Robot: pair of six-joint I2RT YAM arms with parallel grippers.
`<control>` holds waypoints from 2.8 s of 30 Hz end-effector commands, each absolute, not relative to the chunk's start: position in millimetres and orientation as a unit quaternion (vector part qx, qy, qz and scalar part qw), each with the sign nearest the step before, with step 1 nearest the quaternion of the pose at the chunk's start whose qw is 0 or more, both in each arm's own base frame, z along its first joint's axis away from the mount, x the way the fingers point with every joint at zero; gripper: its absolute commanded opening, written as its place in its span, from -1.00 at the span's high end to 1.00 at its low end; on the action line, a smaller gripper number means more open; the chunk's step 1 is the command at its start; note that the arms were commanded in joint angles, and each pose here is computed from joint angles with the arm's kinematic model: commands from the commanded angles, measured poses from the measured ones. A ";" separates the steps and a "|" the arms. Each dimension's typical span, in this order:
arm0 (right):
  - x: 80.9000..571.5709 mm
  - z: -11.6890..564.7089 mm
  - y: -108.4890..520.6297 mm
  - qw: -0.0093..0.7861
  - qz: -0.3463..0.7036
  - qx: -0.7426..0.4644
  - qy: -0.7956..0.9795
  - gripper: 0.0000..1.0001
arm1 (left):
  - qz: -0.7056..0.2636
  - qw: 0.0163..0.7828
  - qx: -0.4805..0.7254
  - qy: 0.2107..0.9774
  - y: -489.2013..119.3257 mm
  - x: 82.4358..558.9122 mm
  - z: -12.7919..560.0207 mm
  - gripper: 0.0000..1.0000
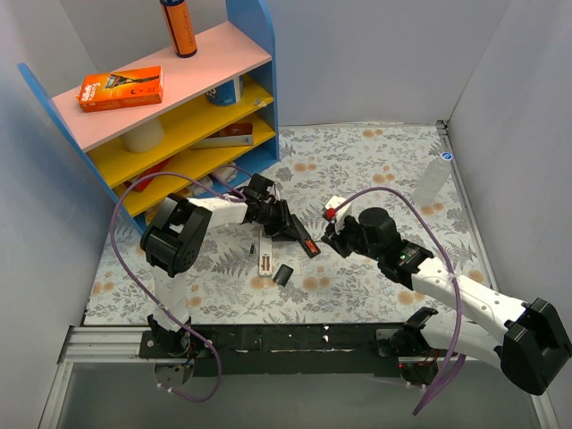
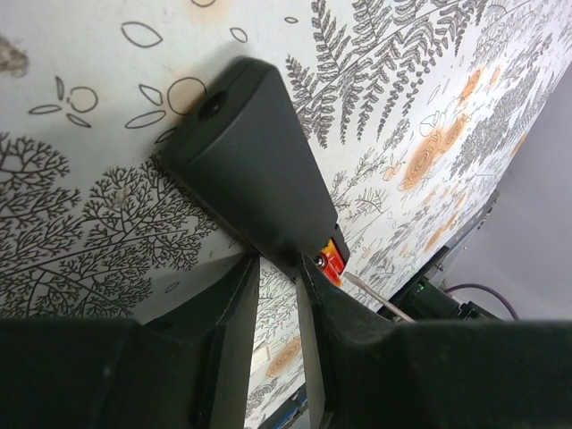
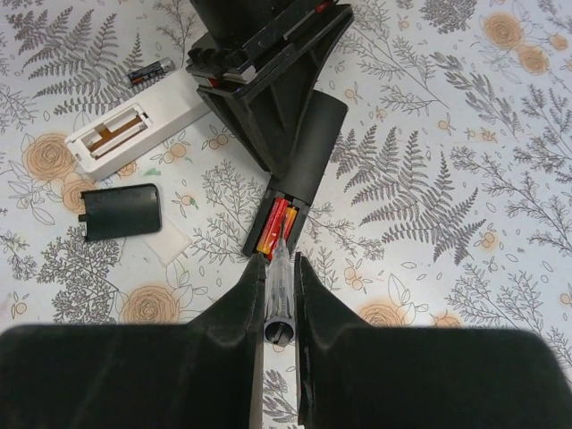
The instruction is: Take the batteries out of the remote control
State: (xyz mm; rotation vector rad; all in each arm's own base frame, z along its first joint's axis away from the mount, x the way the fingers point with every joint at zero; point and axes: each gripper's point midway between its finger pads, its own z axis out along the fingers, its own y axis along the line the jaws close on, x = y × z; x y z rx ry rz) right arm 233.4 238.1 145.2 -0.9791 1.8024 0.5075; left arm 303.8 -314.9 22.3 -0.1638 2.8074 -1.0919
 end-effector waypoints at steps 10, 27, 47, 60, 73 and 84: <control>225.4 126.2 247.3 0.463 0.231 -0.437 0.736 0.97 | -0.280 0.050 -0.050 0.957 -285.6 294.0 -30.5 0.49; 215.8 102.9 246.0 0.499 0.260 -0.415 0.715 0.97 | -0.260 0.024 -0.070 0.963 -273.1 279.4 -46.1 0.55; 202.7 79.8 225.0 0.511 0.289 -0.305 0.749 0.97 | -0.256 -0.007 -0.099 0.962 -265.6 257.5 -57.7 0.86; 205.6 101.3 236.2 0.523 0.311 -0.305 0.733 0.97 | -0.263 0.005 -0.103 0.959 -267.7 261.5 -45.5 0.77; 231.0 136.5 263.9 0.520 0.292 -0.366 0.715 0.97 | -0.266 0.021 -0.109 0.958 -270.1 271.5 -23.3 0.74; 236.3 149.5 261.8 0.510 0.278 -0.356 0.732 0.97 | -0.213 0.096 -0.105 0.967 -257.5 307.0 11.3 0.57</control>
